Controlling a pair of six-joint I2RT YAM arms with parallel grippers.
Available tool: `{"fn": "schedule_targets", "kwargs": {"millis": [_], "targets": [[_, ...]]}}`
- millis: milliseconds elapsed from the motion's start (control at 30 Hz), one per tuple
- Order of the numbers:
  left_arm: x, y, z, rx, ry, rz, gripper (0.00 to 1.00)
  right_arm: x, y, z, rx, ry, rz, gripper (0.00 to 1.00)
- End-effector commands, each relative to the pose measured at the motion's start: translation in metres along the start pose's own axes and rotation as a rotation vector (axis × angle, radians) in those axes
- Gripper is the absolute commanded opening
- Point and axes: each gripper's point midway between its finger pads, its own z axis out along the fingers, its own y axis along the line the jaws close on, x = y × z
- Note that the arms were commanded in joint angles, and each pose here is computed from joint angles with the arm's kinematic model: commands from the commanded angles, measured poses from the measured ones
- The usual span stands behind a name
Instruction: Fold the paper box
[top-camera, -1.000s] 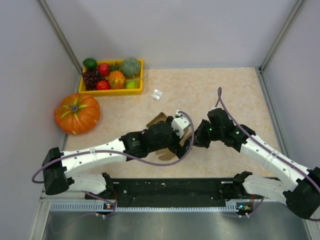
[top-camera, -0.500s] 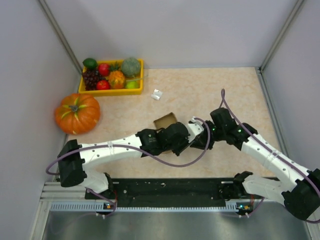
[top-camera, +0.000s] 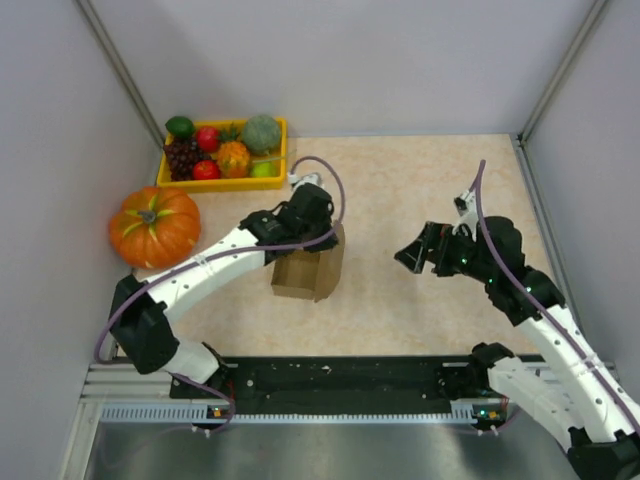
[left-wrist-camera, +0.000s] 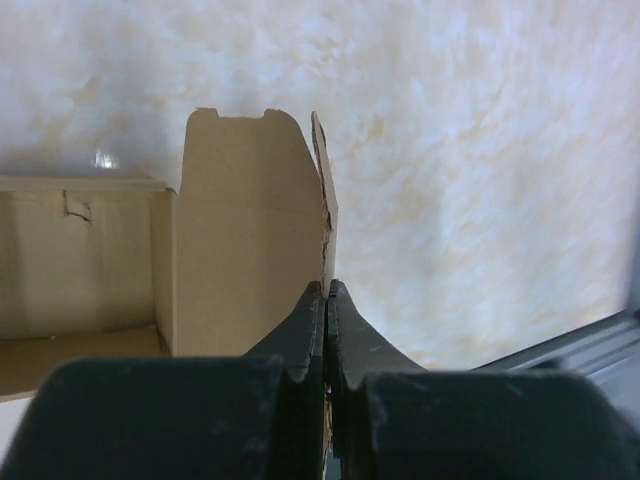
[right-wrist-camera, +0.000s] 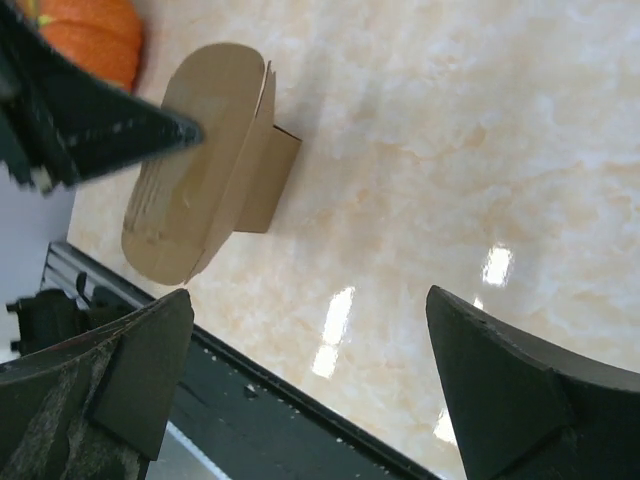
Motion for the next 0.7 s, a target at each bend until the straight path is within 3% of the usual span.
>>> {"fn": "schedule_targets", "kwargs": {"millis": [0,133,233,400,533,633,667], "targets": [[-0.029,-0.001,-0.027,0.057,-0.063,-0.651,0.00,0.014,0.034,0.008,-0.193,-0.044,-0.312,0.99],[-0.047,0.020,-0.042,0.097,-0.215,-1.004,0.00,0.027,0.072,0.015,-0.199,-0.108,-0.481,0.99],[-0.061,0.023,-0.051,0.162,-0.282,-1.154,0.00,0.027,0.090,0.023,-0.213,-0.174,-0.541,0.95],[-0.067,0.037,-0.058,0.135,-0.333,-1.266,0.00,0.038,0.116,0.040,-0.214,-0.199,-0.642,0.89],[-0.070,0.041,-0.063,0.111,-0.350,-1.296,0.00,0.033,0.107,0.060,-0.007,-0.228,-0.647,0.88],[-0.070,0.040,-0.062,0.106,-0.341,-1.302,0.00,0.019,0.094,0.074,0.139,-0.324,-0.612,0.80],[-0.069,0.040,-0.062,0.101,-0.336,-1.295,0.00,0.014,0.091,0.074,0.172,-0.351,-0.588,0.69]]}}
